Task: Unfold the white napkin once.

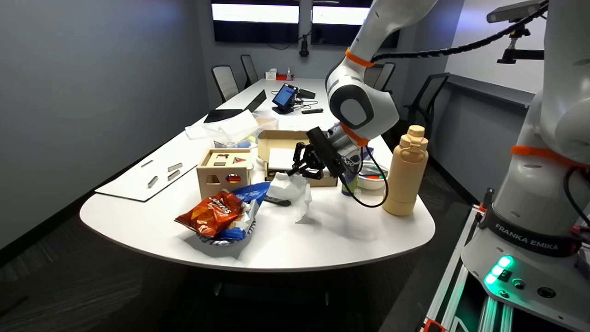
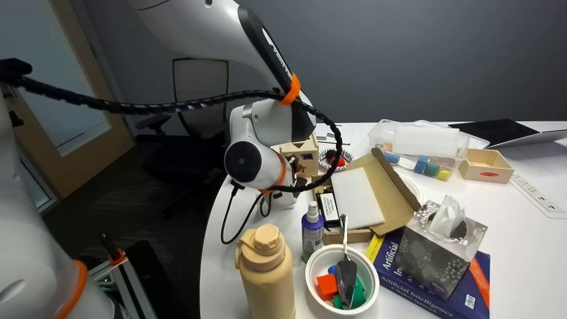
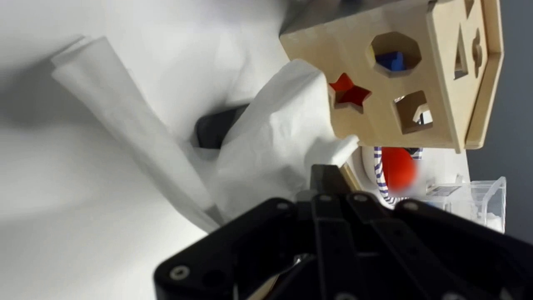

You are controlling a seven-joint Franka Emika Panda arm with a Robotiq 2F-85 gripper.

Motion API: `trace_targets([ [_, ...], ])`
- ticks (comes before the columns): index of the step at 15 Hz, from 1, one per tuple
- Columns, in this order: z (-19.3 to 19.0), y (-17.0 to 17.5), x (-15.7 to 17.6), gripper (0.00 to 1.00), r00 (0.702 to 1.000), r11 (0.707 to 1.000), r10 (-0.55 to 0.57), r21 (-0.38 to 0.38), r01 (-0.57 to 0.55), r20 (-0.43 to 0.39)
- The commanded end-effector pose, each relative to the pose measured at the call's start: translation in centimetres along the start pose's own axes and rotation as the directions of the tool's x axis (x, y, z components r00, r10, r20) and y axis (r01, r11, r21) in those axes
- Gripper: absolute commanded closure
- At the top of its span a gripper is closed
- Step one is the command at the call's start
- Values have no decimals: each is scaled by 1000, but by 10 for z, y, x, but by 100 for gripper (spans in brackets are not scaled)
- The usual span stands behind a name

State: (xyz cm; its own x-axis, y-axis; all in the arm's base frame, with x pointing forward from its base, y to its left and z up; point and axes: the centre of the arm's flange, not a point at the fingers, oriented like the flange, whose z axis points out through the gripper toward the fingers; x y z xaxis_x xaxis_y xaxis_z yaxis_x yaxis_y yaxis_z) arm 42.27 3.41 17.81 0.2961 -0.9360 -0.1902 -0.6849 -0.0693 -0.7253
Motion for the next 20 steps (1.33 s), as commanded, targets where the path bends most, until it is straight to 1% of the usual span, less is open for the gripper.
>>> trace_targets([
  [1,12,15,-24,100,997,999,39,-34,-42,-72],
  [6,5,20,-15,100,988,992,74,-89,-86,-138],
  [9,7,22,-15,100,986,989,84,-111,-101,-146],
  [10,7,22,-17,88,986,988,85,-117,-102,-145],
  [11,8,23,-18,94,985,987,88,-124,-106,-145],
  [14,13,26,-20,100,985,983,97,-142,-118,-146],
  [15,15,27,-19,99,984,982,101,-142,-122,-150],
  [18,18,29,-16,100,981,980,114,-145,-137,-158],
  [19,18,29,-16,82,980,980,114,-146,-138,-161],
  [20,18,29,-17,72,980,980,113,-147,-137,-162],
])
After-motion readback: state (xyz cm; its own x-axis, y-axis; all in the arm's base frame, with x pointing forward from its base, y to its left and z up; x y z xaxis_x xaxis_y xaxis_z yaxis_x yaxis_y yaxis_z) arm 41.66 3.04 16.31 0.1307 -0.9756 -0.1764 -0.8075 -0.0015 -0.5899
